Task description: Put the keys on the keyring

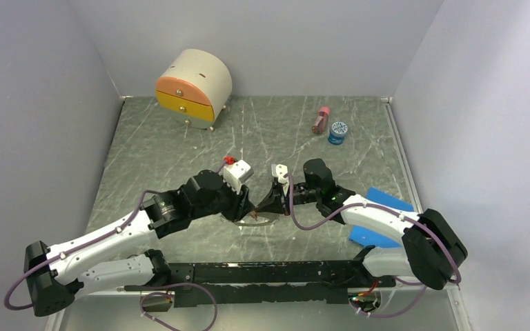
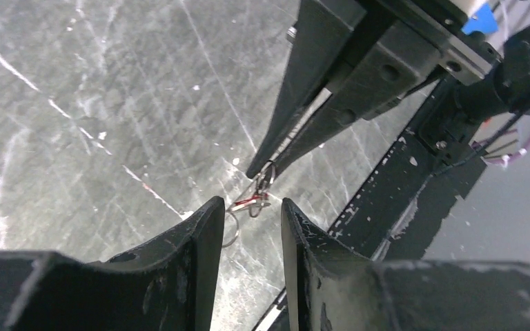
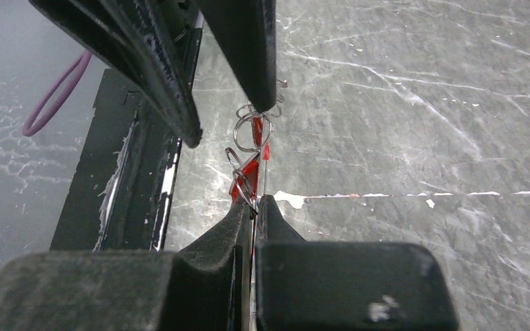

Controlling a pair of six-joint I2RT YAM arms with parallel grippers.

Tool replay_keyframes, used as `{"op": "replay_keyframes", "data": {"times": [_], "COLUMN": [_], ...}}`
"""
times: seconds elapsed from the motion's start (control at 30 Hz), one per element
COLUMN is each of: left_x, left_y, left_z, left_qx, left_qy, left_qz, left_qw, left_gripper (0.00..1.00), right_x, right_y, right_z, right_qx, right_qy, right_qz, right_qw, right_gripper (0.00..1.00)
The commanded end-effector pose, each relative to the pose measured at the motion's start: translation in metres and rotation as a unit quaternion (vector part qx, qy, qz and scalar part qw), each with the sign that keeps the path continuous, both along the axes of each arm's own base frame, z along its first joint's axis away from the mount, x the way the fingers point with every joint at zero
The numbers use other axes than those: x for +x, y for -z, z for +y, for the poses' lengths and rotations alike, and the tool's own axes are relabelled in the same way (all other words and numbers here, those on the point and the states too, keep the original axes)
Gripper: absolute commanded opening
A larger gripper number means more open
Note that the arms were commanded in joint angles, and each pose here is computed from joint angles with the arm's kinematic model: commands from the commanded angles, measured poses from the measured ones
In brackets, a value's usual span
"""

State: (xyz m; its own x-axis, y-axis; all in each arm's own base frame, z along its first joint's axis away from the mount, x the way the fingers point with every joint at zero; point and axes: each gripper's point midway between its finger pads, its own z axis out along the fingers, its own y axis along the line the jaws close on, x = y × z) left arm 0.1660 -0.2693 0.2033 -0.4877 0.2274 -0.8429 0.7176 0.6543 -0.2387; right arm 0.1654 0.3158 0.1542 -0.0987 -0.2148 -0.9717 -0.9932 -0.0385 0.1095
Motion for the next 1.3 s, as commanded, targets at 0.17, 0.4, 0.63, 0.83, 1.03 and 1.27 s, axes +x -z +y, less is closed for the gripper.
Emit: {"op": "replay_keyframes", "data": {"times": [0.17,0.4,0.63,0.83,1.03,1.27], "left_x": [-0.008,-0.007,-0.014,-0.017,-0.015,-0.012], "left_y": [0.013,0.023,0.03,0.045,0.058,0.06], "left_z": [-0.011,-0.009,-0.006,-0.004,-0.001,-0.009], "left_qx": [0.015,0.039,0.048,0.079,0.114,0.105], "left_qy": [0.04,0.046,0.054,0.057,0.055,0.062], "left_qz": [0.028,0.028,0.043,0.071,0.081,0.058], "left_qw": [0.999,0.998,0.996,0.993,0.989,0.991], "left_gripper": [0.35,0.13,0.03,0.03,0.02,0.06], "right_x": [0.006,0.006,0.005,0.004,0.003,0.003], "right_y": [-0.024,-0.024,-0.025,-0.026,-0.028,-0.03], "right_z": [0.005,0.005,0.006,0.006,0.006,0.006], "right_qx": [0.032,0.03,0.035,0.041,0.045,0.049], "right_qy": [-0.004,-0.005,-0.005,-0.006,-0.007,-0.007], "right_qz": [-0.036,-0.032,-0.03,-0.032,-0.034,-0.032], "right_qw": [0.999,0.999,0.999,0.999,0.998,0.998], "right_gripper": [0.0,0.0,0.0,0.0,0.0,0.0]}}
